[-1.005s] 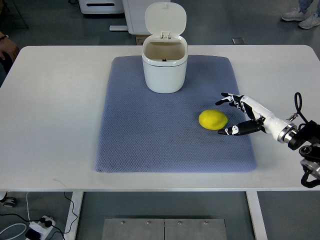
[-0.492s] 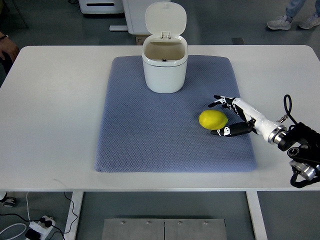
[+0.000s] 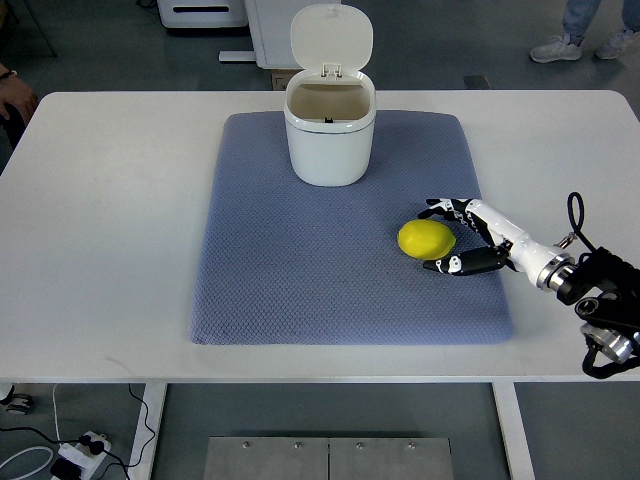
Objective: Put lemon in trash with right hand
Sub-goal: 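Move the open right hand down beside the yellow lemon, then close the right hand fingers around the yellow lemon, then lift the lemon with the right hand and carry it toward the bin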
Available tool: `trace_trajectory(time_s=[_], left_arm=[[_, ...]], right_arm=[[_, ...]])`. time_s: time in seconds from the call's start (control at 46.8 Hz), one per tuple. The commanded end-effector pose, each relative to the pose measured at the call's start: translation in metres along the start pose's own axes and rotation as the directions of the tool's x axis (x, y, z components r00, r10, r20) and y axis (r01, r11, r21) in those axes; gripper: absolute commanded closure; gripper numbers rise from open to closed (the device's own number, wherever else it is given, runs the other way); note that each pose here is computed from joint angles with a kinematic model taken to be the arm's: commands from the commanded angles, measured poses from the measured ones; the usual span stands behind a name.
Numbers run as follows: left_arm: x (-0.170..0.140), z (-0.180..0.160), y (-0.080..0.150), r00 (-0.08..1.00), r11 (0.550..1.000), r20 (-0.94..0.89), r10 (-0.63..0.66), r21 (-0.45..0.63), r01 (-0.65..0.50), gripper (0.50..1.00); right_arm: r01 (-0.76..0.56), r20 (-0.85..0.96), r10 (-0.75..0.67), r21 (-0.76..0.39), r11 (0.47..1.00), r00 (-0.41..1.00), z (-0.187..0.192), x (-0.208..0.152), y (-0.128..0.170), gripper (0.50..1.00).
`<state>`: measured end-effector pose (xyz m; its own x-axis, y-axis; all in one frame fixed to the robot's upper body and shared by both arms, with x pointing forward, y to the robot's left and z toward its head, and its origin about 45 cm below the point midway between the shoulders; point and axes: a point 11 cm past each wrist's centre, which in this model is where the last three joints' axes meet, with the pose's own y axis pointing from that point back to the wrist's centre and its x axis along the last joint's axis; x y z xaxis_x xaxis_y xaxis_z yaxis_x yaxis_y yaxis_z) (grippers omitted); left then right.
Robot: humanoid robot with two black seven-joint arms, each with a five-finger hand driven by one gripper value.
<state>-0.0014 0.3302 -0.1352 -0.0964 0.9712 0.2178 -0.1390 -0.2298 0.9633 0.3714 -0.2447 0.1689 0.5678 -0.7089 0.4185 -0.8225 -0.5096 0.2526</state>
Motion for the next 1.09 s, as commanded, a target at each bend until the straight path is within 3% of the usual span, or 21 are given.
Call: trace_trajectory(time_s=[0.0,0.107,0.449,0.748,1.069], left_arm=[[0.0,0.0,0.0,1.0,1.0,0.0,0.0,0.0,0.0,0.5],[0.0,0.0,0.0,1.0,1.0,0.0,0.0,0.0,0.0,0.5],[0.0,0.0,0.0,1.0,1.0,0.0,0.0,0.0,0.0,0.5],[0.0,0.0,0.0,1.0,1.0,0.0,0.0,0.0,0.0,0.5],[-0.001,0.0,0.0,1.0,1.0,0.0,-0.002,0.0,0.002,0.5]], right_arm=[[-0.004,-0.003,0.004,0.0,1.0,1.0,0.0,0.001,0.0,0.649],[0.001,-0.004,-0.001,0.007,1.0,1.0,-0.002,-0.001,-0.001,0.716],[0.002,-0.006,-0.002,0.019,1.0,1.0,-0.007,-0.004,-0.006,0.787],[-0.007,-0.01,0.007,0.019,1.0,1.0,-0.008,-0.002,-0.006,0.952],[-0.036,-0.007,0.036,0.026,0.999,0.999,-0.01,0.008,-0.005,0.961]])
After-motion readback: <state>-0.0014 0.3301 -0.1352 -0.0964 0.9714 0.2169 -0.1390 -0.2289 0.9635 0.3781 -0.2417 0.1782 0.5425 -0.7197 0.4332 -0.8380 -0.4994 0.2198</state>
